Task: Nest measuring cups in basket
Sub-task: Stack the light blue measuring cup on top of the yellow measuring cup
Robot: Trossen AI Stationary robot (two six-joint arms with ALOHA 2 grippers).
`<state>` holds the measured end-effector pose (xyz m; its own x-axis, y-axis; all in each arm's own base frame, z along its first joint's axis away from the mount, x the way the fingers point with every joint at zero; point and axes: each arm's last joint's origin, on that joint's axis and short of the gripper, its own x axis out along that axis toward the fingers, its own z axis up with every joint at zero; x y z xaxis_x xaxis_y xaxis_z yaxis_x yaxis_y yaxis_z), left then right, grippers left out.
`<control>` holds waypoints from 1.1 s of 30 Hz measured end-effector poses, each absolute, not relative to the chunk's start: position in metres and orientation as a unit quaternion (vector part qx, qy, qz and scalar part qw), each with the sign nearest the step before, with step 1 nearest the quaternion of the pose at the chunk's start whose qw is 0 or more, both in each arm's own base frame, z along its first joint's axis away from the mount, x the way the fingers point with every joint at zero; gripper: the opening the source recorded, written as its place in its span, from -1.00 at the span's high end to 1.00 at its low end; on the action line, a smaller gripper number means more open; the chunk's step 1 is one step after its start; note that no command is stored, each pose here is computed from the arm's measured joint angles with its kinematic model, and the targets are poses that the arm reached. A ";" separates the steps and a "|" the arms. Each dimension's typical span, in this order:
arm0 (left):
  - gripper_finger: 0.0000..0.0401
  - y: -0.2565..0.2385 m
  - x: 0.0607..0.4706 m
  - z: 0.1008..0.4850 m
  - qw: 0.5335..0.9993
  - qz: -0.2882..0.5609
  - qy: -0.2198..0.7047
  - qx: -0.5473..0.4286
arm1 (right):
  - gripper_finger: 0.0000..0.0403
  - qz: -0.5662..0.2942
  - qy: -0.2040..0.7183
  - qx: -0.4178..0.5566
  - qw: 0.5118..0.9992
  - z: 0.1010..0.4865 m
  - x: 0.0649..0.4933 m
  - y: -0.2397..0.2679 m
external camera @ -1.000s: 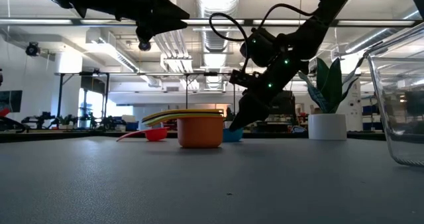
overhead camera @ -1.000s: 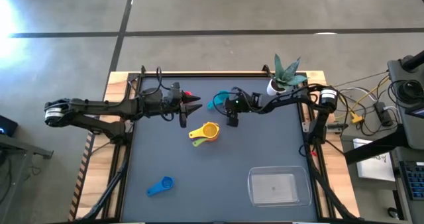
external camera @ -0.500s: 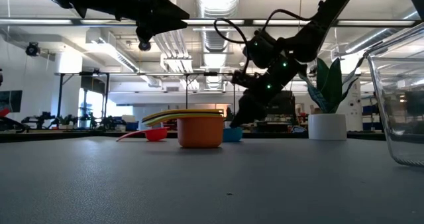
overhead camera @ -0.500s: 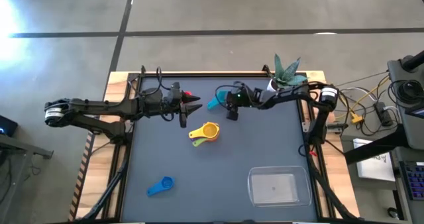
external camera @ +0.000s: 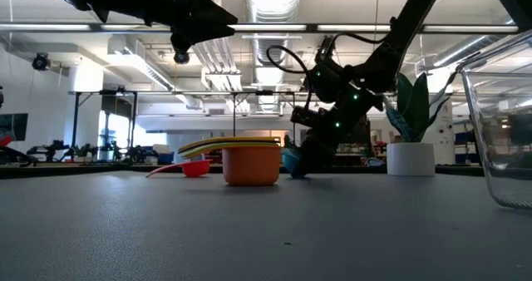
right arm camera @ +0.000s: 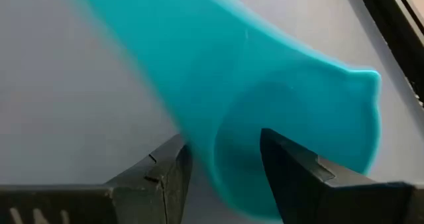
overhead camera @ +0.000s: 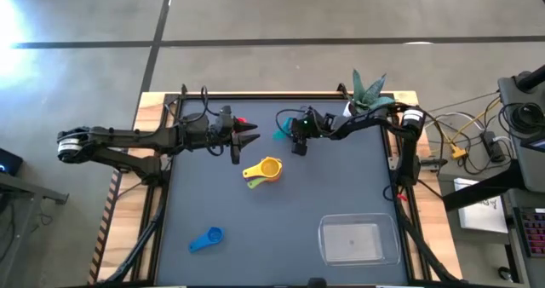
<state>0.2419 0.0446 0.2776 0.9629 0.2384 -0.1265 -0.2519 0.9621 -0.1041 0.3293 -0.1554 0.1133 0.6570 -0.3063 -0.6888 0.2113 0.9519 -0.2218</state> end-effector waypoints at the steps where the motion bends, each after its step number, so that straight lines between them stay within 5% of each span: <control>1: 0.32 0.045 0.242 0.277 0.989 0.124 0.057 -0.060 | 0.15 -0.143 0.390 -0.058 0.908 0.110 0.331 -0.156; 9: 0.32 0.045 0.242 0.277 0.989 0.124 0.057 -0.057 | 0.25 -0.151 0.391 -0.040 0.907 0.107 0.333 -0.156; 20: 0.32 0.045 0.242 0.278 0.989 0.124 0.057 -0.057 | 0.90 -0.143 0.384 -0.043 0.911 0.126 0.332 -0.147; 33: 0.32 0.045 0.242 0.278 0.989 0.124 0.057 -0.057 | 0.94 -0.133 0.371 -0.038 0.918 0.158 0.333 -0.115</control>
